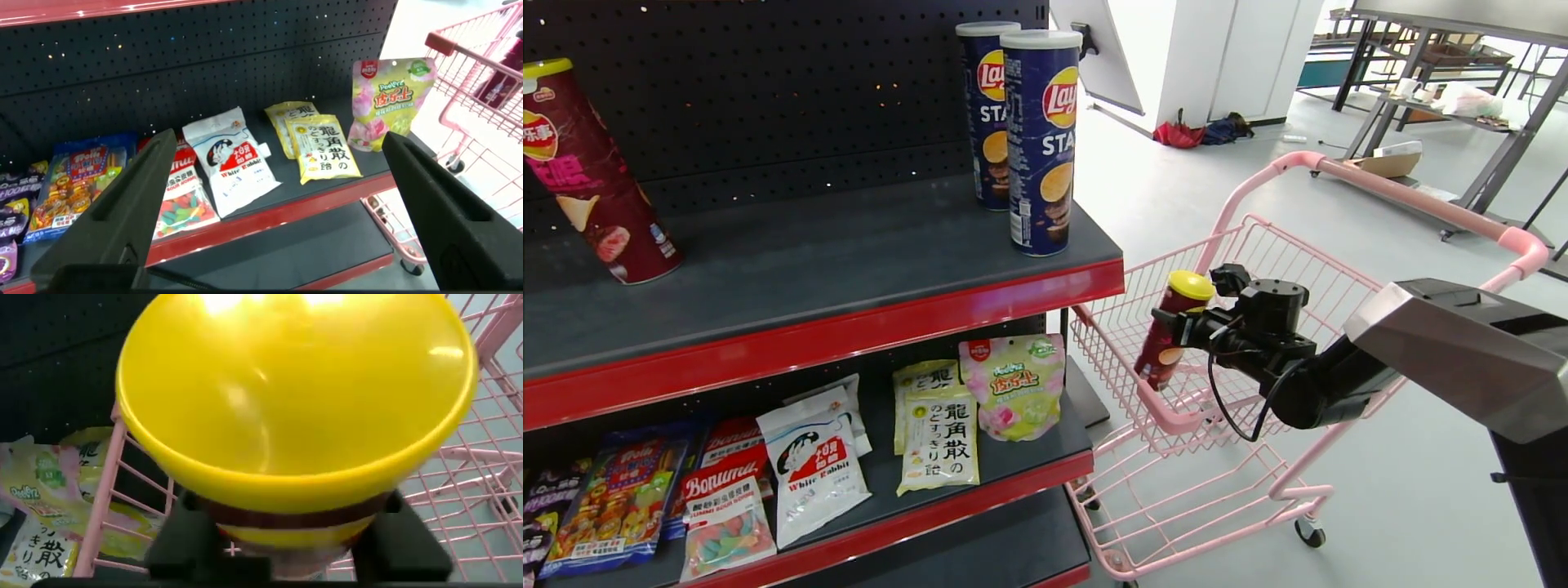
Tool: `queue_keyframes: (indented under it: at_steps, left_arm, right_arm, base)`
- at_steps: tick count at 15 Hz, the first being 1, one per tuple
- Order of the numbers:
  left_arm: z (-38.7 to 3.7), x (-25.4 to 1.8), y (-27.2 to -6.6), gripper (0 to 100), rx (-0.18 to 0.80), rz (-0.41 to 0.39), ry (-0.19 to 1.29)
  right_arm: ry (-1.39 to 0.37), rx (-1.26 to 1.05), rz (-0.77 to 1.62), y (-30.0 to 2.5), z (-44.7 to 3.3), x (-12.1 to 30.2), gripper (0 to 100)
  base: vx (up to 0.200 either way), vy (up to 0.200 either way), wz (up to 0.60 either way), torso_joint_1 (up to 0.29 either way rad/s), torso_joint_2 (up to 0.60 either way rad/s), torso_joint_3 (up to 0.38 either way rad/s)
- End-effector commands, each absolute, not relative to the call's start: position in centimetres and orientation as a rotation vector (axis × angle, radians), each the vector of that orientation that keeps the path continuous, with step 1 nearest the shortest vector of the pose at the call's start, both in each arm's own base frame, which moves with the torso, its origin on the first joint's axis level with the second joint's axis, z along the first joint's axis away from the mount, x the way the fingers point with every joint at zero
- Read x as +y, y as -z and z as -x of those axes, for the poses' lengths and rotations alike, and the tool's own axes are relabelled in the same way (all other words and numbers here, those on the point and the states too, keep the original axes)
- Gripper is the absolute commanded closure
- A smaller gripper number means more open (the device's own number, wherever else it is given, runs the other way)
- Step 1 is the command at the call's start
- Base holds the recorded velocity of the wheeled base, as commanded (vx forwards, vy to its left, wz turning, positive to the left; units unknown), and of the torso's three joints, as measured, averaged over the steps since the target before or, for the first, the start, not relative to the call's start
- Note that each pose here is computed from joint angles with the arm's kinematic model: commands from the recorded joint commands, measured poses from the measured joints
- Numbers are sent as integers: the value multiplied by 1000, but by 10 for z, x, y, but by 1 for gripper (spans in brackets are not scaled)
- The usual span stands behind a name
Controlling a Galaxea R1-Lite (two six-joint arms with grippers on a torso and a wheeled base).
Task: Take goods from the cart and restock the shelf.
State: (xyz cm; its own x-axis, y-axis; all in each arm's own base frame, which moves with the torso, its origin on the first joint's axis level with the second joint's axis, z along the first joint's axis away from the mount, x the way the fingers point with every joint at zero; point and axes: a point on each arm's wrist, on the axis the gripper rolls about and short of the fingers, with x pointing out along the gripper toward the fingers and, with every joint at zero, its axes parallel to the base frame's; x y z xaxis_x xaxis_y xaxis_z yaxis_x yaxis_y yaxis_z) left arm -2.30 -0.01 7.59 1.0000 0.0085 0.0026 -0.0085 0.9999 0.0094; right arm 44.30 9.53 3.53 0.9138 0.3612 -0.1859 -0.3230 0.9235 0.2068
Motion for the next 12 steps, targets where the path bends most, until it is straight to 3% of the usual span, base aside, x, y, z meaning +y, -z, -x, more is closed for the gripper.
queue_keyframes:
  at_steps: [1,3,6,7,8,10,12]
  left_arm:
    - [23,0,-76,0,-1,-9,-9]
    - [23,0,-76,0,-1,-8,-9]
    - [23,0,-76,0,-1,-8,-9]
    - [23,0,-76,0,-2,-8,-8]
    - [23,0,-76,0,-1,-8,-9]
    - [23,0,-76,0,-1,-8,-9]
    - [23,0,-76,0,-2,-8,-8]
  right_arm:
    - [-360,223,-173,-35,-443,98,100]
    - [-339,222,-160,-38,-439,98,100]
    - [-336,174,-151,-81,-423,108,100]
    - [-320,132,-150,-122,-409,107,100]
    - [-311,111,-150,-140,-403,105,100]
    - [-271,43,-107,-227,-352,89,100]
    - [-215,67,-80,-269,-289,73,100]
  base:
    - [0,0,0,0,0,0]
    - [0,0,0,0,0,0]
    - [0,0,0,0,0,0]
    - [0,0,0,0,0,0]
    - [0,0,0,0,0,0]
    - [0,0,0,0,0,0]
    - [0,0,0,0,0,0]
